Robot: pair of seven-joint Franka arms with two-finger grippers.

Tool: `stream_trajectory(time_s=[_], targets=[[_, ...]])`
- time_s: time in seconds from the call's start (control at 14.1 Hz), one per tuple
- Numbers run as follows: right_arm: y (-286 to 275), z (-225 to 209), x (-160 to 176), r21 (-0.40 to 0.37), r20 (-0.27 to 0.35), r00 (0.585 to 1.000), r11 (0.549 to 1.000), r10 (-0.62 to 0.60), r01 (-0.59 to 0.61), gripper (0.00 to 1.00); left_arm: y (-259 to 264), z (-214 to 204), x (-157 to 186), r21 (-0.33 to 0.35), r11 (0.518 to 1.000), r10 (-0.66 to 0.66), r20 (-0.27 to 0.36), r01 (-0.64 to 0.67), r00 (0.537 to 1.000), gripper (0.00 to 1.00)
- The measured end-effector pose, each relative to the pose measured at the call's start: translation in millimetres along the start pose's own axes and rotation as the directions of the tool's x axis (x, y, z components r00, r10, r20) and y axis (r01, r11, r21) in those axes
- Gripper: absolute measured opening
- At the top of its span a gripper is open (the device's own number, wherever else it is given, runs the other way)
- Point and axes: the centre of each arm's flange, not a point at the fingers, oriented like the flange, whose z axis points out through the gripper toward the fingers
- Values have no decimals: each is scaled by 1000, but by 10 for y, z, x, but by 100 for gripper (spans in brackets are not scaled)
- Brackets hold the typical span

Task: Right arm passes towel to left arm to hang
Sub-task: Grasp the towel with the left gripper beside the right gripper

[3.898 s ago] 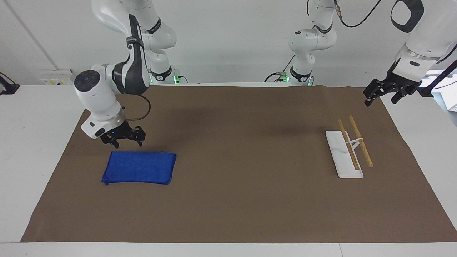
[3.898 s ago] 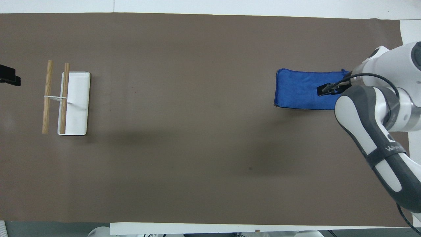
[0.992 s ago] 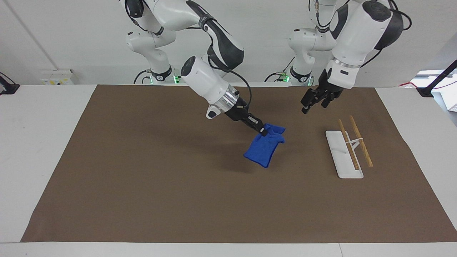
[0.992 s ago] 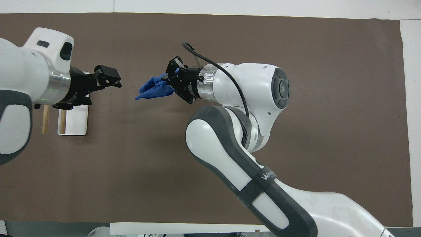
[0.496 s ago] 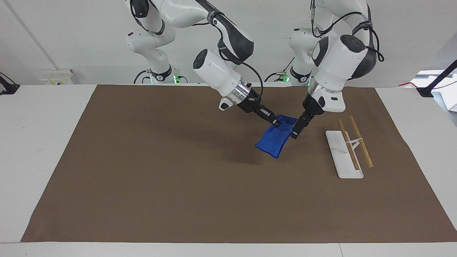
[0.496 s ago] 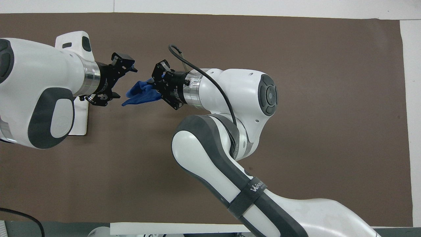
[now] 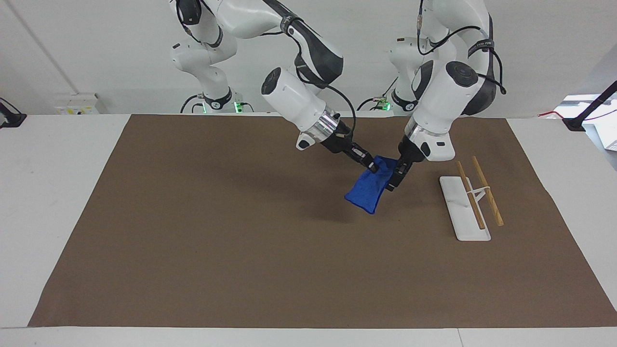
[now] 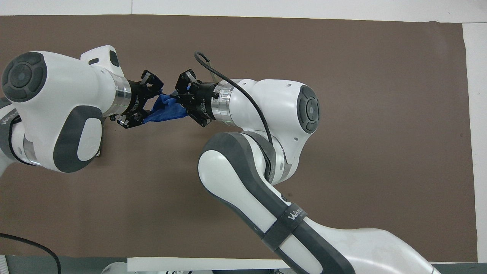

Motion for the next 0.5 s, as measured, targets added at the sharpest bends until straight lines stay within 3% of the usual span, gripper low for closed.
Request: stream_trajectory(time_s=[0.07, 0.21, 0.35, 0.5], targets=[[3, 5, 0, -1, 0, 1000, 1000, 0, 0, 7, -4, 8, 3, 2, 1000, -1, 0, 1, 1000, 35], [7, 12, 1, -2, 0, 1000, 1000, 0, 0, 7, -6, 15, 5, 3, 1000, -3, 1, 3, 1000, 29], [8, 15, 2, -2, 0, 1000, 1000, 0, 0, 7, -8, 16, 9, 3, 1000, -4, 1, 4, 1000, 3], [9, 16, 2, -3, 0, 1000, 1000, 0, 0, 7, -10, 15, 16, 3, 1000, -5, 0, 5, 1000, 2]])
